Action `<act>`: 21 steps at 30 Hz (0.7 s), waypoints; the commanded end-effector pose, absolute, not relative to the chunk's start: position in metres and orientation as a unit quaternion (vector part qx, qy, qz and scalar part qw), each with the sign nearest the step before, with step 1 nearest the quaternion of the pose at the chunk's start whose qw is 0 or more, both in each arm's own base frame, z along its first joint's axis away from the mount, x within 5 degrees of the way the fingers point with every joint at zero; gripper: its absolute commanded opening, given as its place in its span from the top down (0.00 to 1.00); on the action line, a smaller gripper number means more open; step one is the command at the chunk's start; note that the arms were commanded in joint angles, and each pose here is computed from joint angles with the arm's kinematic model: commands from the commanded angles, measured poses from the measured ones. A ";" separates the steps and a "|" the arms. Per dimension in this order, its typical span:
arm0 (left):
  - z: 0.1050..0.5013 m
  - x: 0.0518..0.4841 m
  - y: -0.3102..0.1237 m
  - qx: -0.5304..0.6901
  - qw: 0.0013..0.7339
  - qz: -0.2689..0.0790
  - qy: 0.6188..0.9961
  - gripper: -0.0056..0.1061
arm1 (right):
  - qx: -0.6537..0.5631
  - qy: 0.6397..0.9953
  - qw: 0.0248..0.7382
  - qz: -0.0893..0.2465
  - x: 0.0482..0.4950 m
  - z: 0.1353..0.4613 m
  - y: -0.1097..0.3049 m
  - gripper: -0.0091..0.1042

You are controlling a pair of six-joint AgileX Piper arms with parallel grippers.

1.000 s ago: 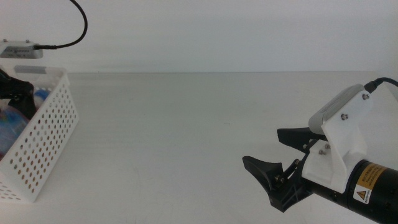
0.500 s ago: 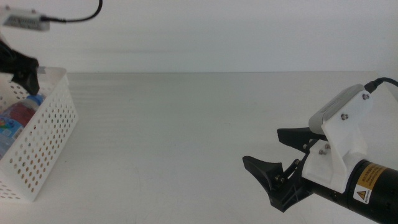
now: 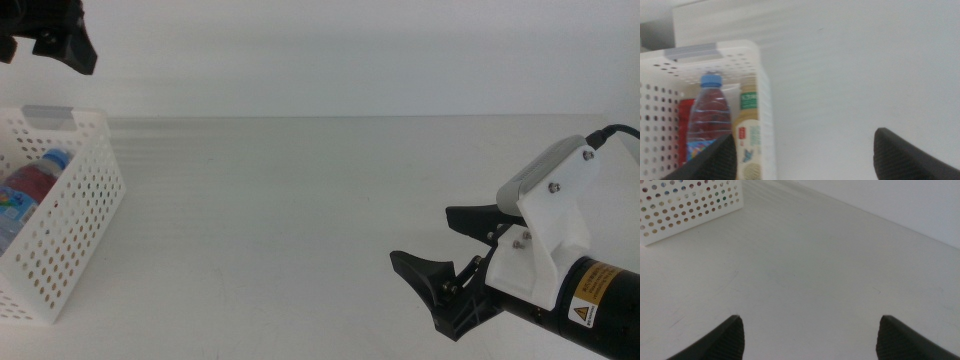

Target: Use arms to grab the bottles and put them into the dustbin to the left of the table.

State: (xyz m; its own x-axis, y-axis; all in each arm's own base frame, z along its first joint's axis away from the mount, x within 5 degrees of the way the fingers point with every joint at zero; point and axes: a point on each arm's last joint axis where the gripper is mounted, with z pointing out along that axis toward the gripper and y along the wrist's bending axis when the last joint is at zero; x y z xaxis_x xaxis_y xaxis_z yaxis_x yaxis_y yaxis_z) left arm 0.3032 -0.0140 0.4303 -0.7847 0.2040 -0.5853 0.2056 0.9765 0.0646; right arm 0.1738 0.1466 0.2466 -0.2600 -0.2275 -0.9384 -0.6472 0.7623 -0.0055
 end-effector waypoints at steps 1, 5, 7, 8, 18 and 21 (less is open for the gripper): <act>0.453 0.276 -0.024 0.108 0.365 -0.012 0.925 0.14 | -0.284 0.735 0.580 0.206 0.174 0.264 0.149 0.28; 0.451 0.249 -0.029 0.111 0.415 -0.017 0.903 0.14 | -0.284 0.735 0.580 0.206 0.174 0.264 0.149 0.28; 0.445 0.237 -0.028 0.108 0.428 -0.019 0.897 0.14 | -0.284 0.735 0.580 0.206 0.174 0.264 0.149 0.28; 0.441 0.230 -0.027 0.105 0.435 -0.020 0.894 0.14 | -0.284 0.735 0.580 0.206 0.174 0.264 0.149 0.28; 0.412 0.178 -0.021 0.094 0.486 -0.017 0.869 0.14 | -0.284 0.735 0.580 0.206 0.174 0.264 0.149 0.28; 0.411 0.169 -0.020 0.092 0.500 -0.017 0.861 0.14 | -0.284 0.735 0.580 0.206 0.174 0.264 0.149 0.28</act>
